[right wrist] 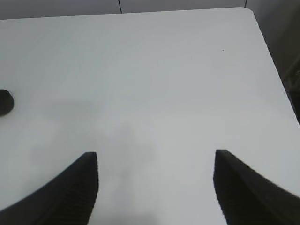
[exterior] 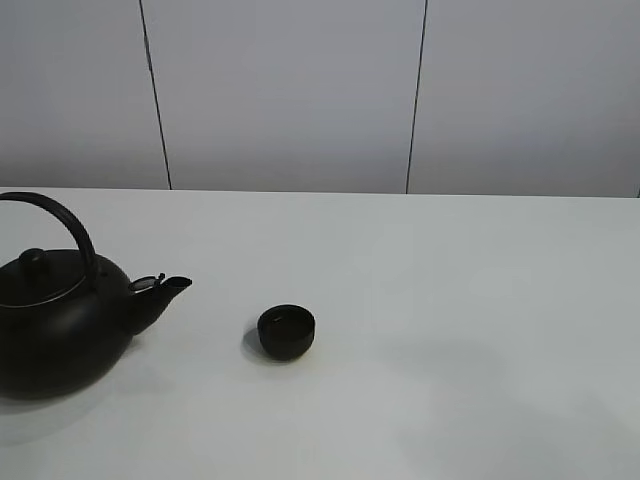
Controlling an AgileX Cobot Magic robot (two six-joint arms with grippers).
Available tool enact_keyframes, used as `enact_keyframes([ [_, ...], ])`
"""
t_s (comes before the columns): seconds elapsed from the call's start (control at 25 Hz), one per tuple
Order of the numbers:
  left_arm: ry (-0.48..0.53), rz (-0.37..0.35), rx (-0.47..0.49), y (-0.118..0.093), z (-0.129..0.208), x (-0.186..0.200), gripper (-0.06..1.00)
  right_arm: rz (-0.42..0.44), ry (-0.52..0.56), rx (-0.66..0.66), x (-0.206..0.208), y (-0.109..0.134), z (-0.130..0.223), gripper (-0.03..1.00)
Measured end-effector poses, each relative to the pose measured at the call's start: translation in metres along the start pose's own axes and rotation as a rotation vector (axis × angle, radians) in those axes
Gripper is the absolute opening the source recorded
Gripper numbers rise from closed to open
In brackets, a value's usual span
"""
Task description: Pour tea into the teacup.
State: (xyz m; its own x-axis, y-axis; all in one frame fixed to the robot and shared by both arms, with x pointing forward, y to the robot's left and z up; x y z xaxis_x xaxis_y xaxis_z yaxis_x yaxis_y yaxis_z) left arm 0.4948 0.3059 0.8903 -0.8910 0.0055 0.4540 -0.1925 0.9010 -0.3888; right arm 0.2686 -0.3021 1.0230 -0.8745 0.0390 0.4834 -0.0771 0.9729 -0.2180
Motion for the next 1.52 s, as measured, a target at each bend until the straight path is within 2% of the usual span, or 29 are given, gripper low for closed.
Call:
enact_keyframes([
  [0.04,0.054,-0.024,0.033,0.0,0.0,-0.006,0.3,0.0,0.0,0.0,0.0,0.0,0.0,0.48],
  [0.16,0.171,-0.078,0.046,-0.005,-0.013,-0.019,0.3,0.0,0.0,0.0,0.0,0.0,0.0,0.48],
  [0.24,0.203,-0.11,0.033,-0.013,-0.035,-0.023,0.3,0.0,0.0,0.0,0.0,0.0,0.0,0.48],
  [0.32,0.214,-0.137,0.014,-0.021,-0.06,-0.021,0.3,0.0,0.0,0.0,0.0,0.0,0.0,0.48],
  [0.48,0.145,-0.163,-0.019,-0.032,-0.119,-0.013,0.3,0.0,0.0,0.0,0.0,0.0,0.0,0.48],
  [0.56,0.106,-0.19,-0.018,-0.027,-0.141,-0.005,0.3,0.0,0.0,0.0,0.0,0.0,0.0,0.48],
  [0.8,0.021,-0.354,0.008,0.025,-0.193,0.025,0.3,0.0,0.0,0.0,0.0,0.0,0.0,0.48],
  [0.92,0.017,-0.383,0.0,0.03,-0.204,0.043,0.3,0.0,0.0,0.0,0.0,0.0,0.0,0.48],
  [1.04,-0.037,-0.334,0.014,0.007,-0.215,0.075,0.3,0.0,0.0,0.0,0.0,0.0,0.0,0.48],
  [1.16,-0.116,-0.227,-0.021,-0.033,-0.22,0.125,0.3,0.0,0.001,0.0,0.0,0.0,0.0,0.48],
  [1.24,-0.185,-0.126,-0.068,-0.064,-0.219,0.175,0.3,0.0,0.001,0.0,0.0,0.0,0.0,0.48],
  [1.36,-0.254,0.027,-0.137,-0.094,-0.203,0.249,0.3,0.0,0.001,0.0,0.0,0.0,0.0,0.48],
  [1.44,-0.304,0.115,-0.179,-0.103,-0.186,0.297,0.3,0.0,0.001,0.0,0.0,0.0,0.0,0.48],
  [1.52,-0.329,0.169,-0.232,-0.104,-0.161,0.336,0.3,0.0,0.0,0.0,0.0,0.0,0.0,0.48],
])
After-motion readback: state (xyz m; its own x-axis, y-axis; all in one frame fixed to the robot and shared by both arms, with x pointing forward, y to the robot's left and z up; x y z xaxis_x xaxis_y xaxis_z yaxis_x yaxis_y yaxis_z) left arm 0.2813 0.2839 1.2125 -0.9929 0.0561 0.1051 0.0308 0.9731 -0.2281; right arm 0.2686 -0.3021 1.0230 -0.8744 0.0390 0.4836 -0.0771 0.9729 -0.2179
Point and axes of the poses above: a point on each arm's last joint axis where the gripper is mounted, x pointing back along that axis away from the gripper, y along the wrist's bending axis when the last joint is at zero, z = x × y, the point moved 4 cm from there along -x, pointing out along that axis toward the gripper, and after that the axes turned 13 degrees about x, right-handed, at the moved point
